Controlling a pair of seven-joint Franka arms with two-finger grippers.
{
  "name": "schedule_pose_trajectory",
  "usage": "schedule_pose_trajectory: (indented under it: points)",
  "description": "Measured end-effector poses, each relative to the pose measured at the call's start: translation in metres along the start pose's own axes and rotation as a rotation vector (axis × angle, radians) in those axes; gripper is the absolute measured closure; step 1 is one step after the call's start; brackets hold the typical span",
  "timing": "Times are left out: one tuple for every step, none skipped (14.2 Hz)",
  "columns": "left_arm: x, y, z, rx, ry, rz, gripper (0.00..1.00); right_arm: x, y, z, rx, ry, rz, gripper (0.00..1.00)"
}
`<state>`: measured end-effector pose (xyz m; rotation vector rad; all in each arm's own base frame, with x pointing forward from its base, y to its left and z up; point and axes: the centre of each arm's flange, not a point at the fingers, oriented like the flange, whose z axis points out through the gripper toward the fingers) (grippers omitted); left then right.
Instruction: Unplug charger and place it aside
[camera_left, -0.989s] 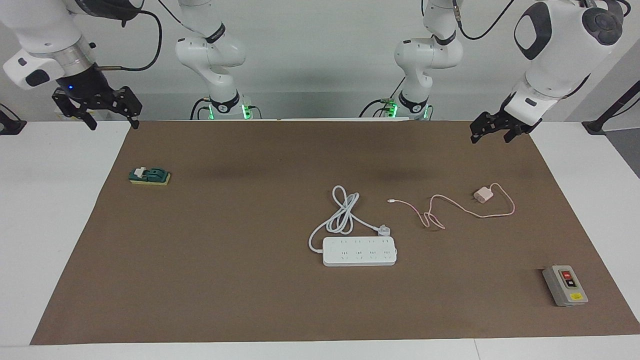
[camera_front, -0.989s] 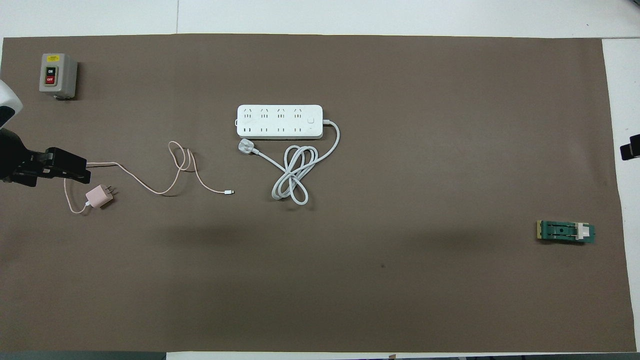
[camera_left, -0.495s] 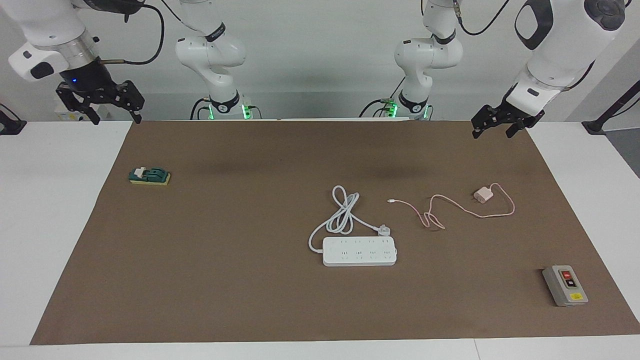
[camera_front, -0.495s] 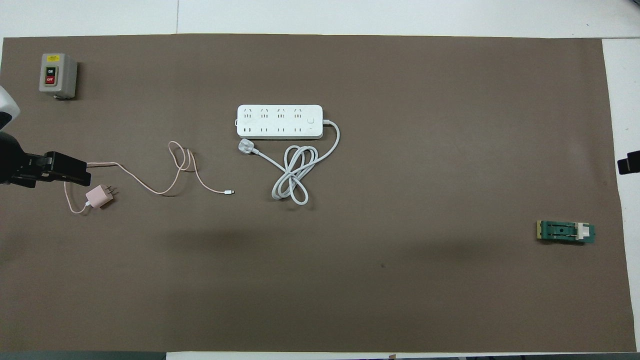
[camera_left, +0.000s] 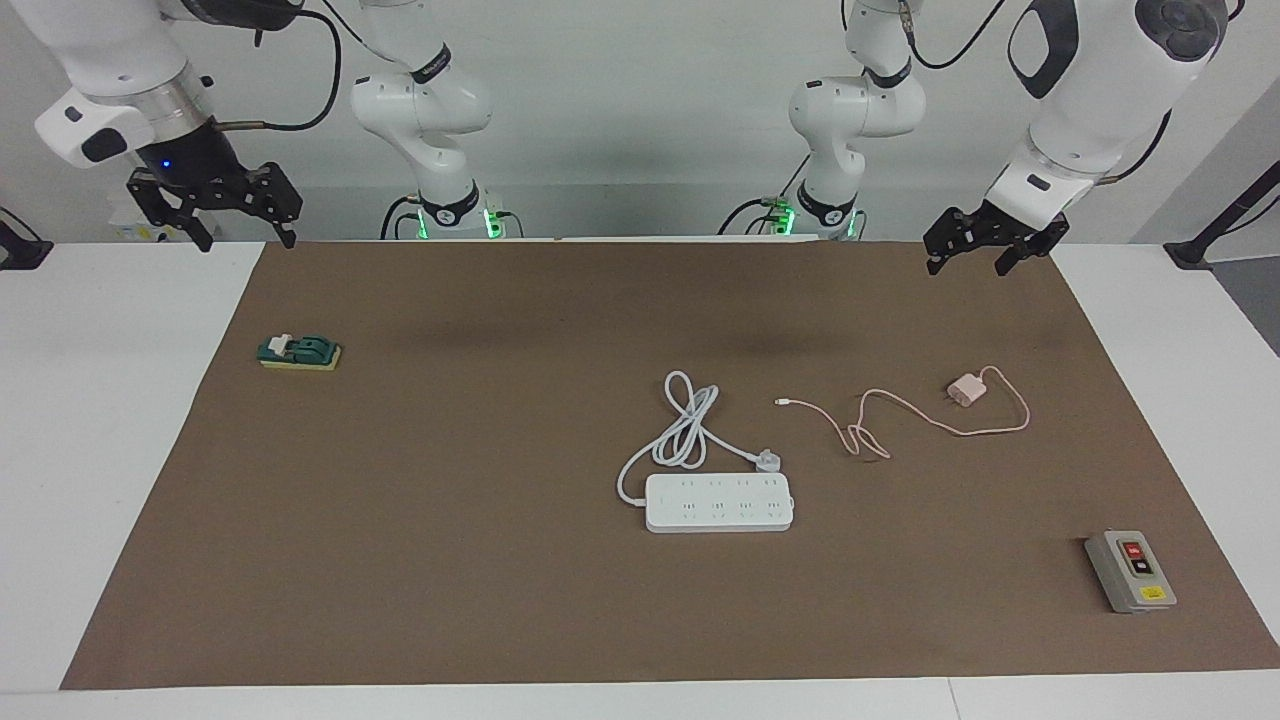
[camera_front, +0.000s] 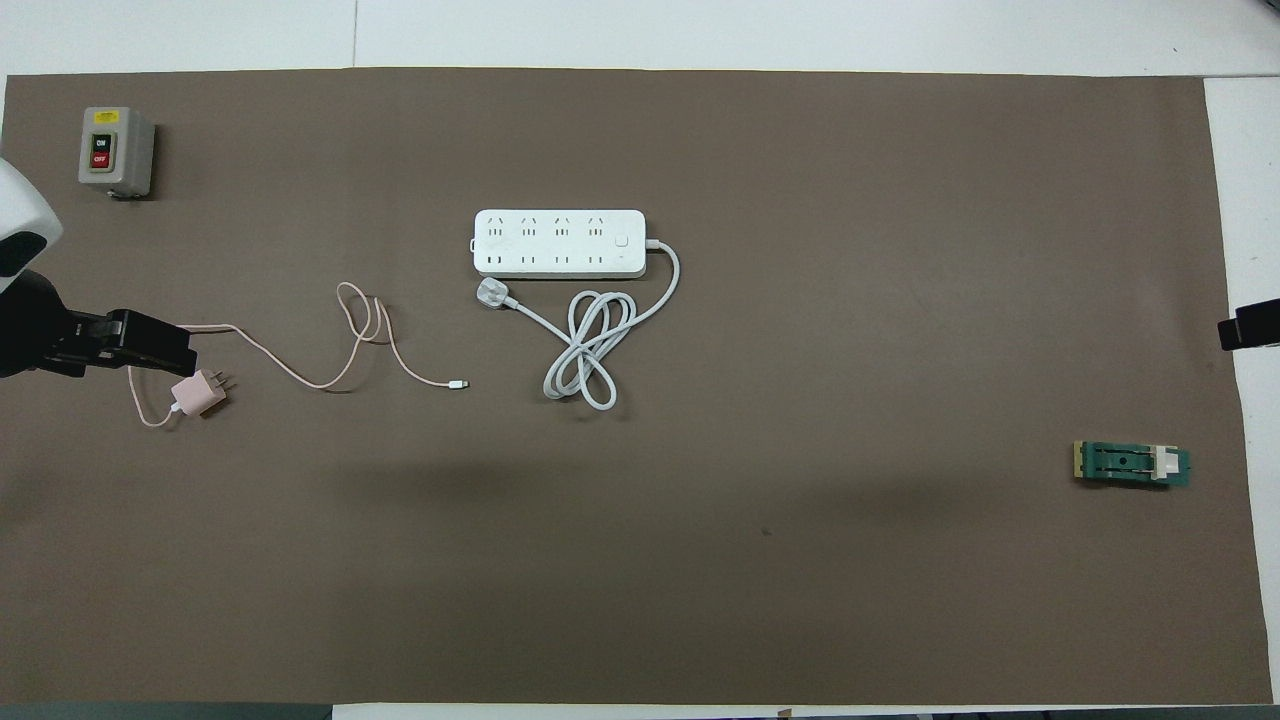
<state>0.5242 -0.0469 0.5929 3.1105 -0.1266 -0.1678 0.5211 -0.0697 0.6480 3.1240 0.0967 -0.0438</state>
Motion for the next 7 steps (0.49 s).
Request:
schedule_pose_trajectory:
  points:
    - [0.0001,-0.0005,0.0001,0.0,0.0,-0.001,0.0,-0.0009,-0.0004,0.0005,0.001,-0.008,-0.001,0.0]
    - [0.0002,-0.0011,0.0002,0.0,0.001,-0.002,0.0,-0.0016,-0.0007,0.0007,0.002,-0.012,-0.001,0.0]
    - [0.0004,-0.0015,0.0001,0.0,0.002,-0.003,0.0,-0.0021,-0.0008,0.0006,0.003,-0.014,-0.001,0.0]
    - [0.0005,-0.0015,0.0,0.0,0.003,-0.003,0.0,-0.0023,-0.0008,0.0004,0.003,-0.014,-0.001,0.0]
    - [0.0005,-0.0015,0.0,0.0,0.004,-0.003,0.0,-0.0024,-0.0008,0.0004,0.003,-0.014,-0.001,0.0]
    - [0.0006,-0.0015,0.0,0.0,0.004,-0.003,0.0,-0.0024,-0.0008,0.0004,0.003,-0.014,-0.001,0.0]
    - [0.0006,-0.0016,-0.0001,0.0,0.005,-0.003,0.0,-0.0024,-0.0008,0.0003,0.003,-0.014,-0.001,0.0]
